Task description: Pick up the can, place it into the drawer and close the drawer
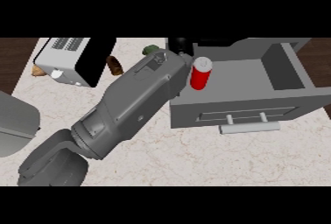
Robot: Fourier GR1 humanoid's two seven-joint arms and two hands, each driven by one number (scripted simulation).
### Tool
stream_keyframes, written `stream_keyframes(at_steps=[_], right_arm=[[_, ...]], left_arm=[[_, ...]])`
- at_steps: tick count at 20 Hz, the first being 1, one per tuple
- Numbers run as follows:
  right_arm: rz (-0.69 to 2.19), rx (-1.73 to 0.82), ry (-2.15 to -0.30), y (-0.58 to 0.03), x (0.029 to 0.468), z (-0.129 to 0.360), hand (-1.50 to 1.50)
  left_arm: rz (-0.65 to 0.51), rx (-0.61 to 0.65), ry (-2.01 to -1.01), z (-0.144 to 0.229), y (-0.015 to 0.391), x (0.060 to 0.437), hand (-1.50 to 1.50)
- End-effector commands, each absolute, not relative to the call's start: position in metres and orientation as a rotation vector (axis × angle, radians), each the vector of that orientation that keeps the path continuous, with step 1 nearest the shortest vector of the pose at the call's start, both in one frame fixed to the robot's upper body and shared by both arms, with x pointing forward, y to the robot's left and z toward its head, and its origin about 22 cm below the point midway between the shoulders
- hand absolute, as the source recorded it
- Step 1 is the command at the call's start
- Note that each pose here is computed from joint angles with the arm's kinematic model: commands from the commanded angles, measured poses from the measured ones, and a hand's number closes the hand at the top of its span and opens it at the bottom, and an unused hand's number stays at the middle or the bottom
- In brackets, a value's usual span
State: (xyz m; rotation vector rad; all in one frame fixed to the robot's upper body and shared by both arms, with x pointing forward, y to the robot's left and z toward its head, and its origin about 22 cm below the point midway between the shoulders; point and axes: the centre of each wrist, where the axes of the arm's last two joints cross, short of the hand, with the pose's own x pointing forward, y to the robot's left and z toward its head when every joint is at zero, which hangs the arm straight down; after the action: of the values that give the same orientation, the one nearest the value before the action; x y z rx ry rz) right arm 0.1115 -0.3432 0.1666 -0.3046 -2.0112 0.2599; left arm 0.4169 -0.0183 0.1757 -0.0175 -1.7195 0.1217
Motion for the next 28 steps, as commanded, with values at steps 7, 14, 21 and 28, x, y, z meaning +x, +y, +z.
stream_keyframes(at_steps=[7,14,21,28], right_arm=[[0.558,-0.521,-2.029,-0.311,0.151,0.176,-1.50],[0.678,-0.674,-1.982,-0.257,0.196,0.175,-1.50],[0.857,-0.776,-1.929,-0.215,0.252,0.147,-1.50],[1.028,-0.869,-1.862,-0.204,0.307,0.122,-1.50]], left_arm=[[0.145,-0.051,-1.731,0.182,-0.024,0.413,-1.50],[0.150,-0.064,-1.707,0.183,-0.025,0.410,-1.50],[0.142,-0.040,-1.712,0.185,-0.024,0.411,-1.50],[0.145,-0.012,-1.713,0.194,0.023,0.424,-1.50]])
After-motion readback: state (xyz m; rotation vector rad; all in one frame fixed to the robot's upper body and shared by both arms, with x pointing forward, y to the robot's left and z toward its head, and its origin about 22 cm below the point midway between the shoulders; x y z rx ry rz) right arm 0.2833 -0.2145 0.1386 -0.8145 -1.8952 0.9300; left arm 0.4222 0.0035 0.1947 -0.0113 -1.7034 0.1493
